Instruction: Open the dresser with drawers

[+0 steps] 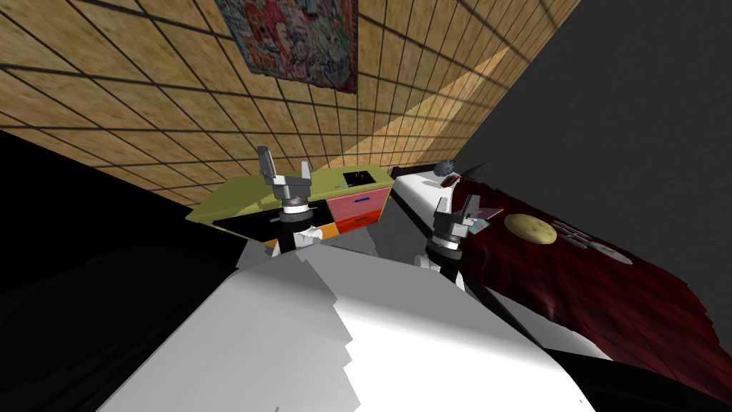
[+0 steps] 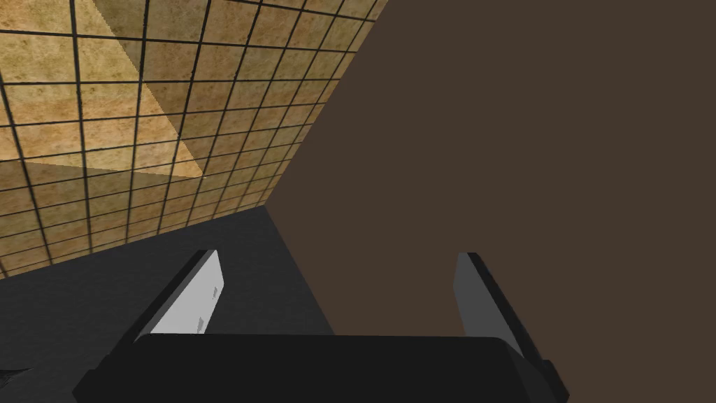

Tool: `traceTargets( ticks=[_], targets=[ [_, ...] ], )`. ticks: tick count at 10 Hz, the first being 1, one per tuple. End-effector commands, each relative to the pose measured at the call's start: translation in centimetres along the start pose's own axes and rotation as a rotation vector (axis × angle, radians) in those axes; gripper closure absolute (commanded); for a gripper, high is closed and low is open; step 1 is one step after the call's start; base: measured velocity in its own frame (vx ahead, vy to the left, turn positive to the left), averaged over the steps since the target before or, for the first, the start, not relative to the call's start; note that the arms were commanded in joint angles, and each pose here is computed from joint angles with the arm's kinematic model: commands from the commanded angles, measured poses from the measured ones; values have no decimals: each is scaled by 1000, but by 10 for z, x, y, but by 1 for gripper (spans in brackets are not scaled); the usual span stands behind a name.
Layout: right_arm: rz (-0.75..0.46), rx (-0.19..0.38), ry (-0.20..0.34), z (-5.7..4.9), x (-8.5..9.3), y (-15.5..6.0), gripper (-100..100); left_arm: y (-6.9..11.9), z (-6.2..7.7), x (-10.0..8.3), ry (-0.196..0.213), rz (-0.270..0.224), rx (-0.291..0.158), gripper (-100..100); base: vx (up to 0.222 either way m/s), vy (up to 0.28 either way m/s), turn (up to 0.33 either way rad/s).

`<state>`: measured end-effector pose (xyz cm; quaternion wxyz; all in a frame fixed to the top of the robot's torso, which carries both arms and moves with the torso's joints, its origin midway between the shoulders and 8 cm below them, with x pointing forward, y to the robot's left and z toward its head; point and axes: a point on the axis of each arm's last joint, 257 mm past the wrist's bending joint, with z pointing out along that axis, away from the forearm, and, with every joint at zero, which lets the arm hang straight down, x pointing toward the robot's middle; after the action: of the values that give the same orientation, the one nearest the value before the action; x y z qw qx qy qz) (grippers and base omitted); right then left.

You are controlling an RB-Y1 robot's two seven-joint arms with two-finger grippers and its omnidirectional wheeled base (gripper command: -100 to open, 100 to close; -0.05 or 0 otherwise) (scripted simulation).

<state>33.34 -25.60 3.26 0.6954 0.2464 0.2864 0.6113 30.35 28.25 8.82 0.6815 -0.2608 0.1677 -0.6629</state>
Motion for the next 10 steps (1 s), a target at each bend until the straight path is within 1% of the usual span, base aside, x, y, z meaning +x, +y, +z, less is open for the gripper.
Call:
traceTargets(
  ticks=[1, 9, 10],
  targets=[
    [0, 0, 0, 0, 0, 0, 0, 0, 0, 0, 0, 0, 0, 0, 0, 0, 0],
    [0, 0, 0, 0, 0, 0, 0, 0, 0, 0, 0, 0, 0, 0, 0, 0, 0],
    [0, 0, 0, 0, 0, 0, 0, 5, -1, 4, 35, 8, -15, -100, 17, -12, 12]
  ],
)
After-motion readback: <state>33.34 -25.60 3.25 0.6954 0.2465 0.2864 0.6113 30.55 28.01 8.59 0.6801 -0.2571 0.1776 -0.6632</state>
